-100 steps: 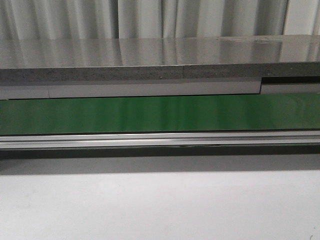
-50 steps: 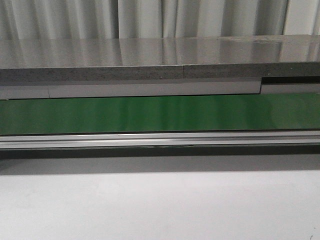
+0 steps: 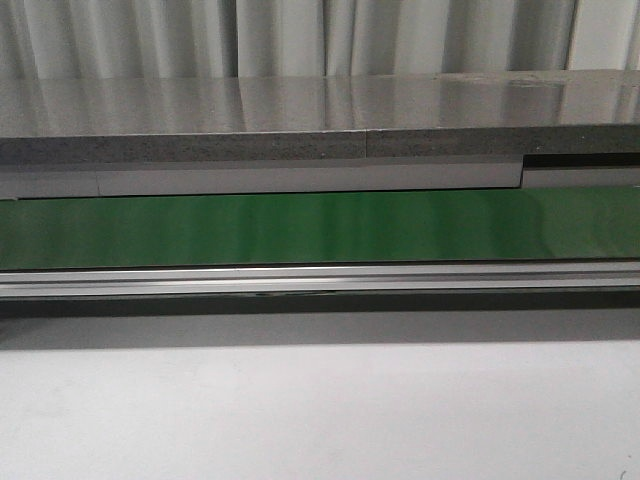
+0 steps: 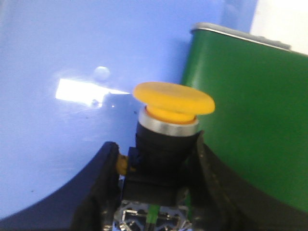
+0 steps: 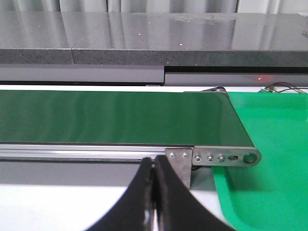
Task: Move button from left to right
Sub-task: 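Lift the button with the left gripper and lower it onto the belt, then open the left gripper to release the button and raise it away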
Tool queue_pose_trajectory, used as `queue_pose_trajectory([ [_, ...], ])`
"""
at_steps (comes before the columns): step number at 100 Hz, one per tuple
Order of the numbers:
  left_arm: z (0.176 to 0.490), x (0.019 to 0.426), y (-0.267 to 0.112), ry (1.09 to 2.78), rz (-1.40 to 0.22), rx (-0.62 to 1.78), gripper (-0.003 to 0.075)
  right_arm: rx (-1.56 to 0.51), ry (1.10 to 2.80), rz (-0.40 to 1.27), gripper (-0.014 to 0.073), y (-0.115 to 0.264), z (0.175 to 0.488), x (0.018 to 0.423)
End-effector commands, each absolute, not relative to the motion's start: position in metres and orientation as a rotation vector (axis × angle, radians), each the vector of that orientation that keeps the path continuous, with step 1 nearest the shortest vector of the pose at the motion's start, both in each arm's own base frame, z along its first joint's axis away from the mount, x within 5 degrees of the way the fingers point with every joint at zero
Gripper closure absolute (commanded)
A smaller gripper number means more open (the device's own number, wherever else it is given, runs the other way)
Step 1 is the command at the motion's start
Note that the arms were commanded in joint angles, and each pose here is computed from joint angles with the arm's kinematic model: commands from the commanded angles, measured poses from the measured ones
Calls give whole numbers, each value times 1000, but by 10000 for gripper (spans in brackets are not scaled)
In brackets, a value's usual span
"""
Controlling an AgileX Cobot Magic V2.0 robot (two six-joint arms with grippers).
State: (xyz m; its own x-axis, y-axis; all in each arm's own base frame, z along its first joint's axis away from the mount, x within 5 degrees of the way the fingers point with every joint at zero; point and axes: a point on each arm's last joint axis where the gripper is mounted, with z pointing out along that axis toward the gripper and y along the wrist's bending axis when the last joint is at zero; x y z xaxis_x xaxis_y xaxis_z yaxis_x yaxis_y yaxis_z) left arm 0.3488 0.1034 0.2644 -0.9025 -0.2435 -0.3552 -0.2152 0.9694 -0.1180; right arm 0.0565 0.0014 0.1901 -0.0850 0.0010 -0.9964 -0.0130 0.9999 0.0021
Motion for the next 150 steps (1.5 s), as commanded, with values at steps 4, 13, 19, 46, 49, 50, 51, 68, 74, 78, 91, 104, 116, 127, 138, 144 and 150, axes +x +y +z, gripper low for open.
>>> queue_pose_trajectory([
  [4,286,355,81,2677,-126,-233,740,4,1538,-1,662,0,204,55],
  [13,281,359,68,2704,-128,-176,740,4,1538,-1,662,0,204,55],
  [19,277,361,64,2717,-129,-155,740,4,1538,-1,662,0,204,55],
  [46,262,365,57,2777,-147,-132,732,4,1538,-1,662,0,204,55],
  [49,261,365,57,2786,-153,-133,719,4,1538,-1,662,0,204,55],
  [50,261,365,57,2786,-153,-133,709,4,1538,-1,662,0,204,55],
  [51,260,365,57,2790,-154,-133,703,4,1538,-1,662,0,204,55],
  [68,258,365,56,2800,-170,-138,418,4,1538,-1,662,0,204,55],
  [74,258,365,56,2801,-171,-138,296,4,1538,-1,662,0,204,55],
  [78,258,365,56,2801,-171,-138,216,4,1538,-1,662,0,204,55],
  [91,259,365,56,2799,-175,-140,93,4,1538,-1,662,0,204,55],
  [104,265,362,54,2792,-184,-137,90,4,1538,-1,662,0,204,55],
  [116,280,355,52,2755,-182,-132,91,4,1538,-1,662,0,204,55],
  [127,302,345,49,2695,-184,-126,91,4,1538,-1,662,0,204,55],
  [138,328,332,42,2610,-181,-74,91,4,1538,-1,662,0,204,55],
  [144,340,323,36,2559,-179,-49,92,4,1538,-1,662,0,204,55],
  [150,351,313,28,2503,-169,-11,92,4,1538,-1,662,0,204,55],
])
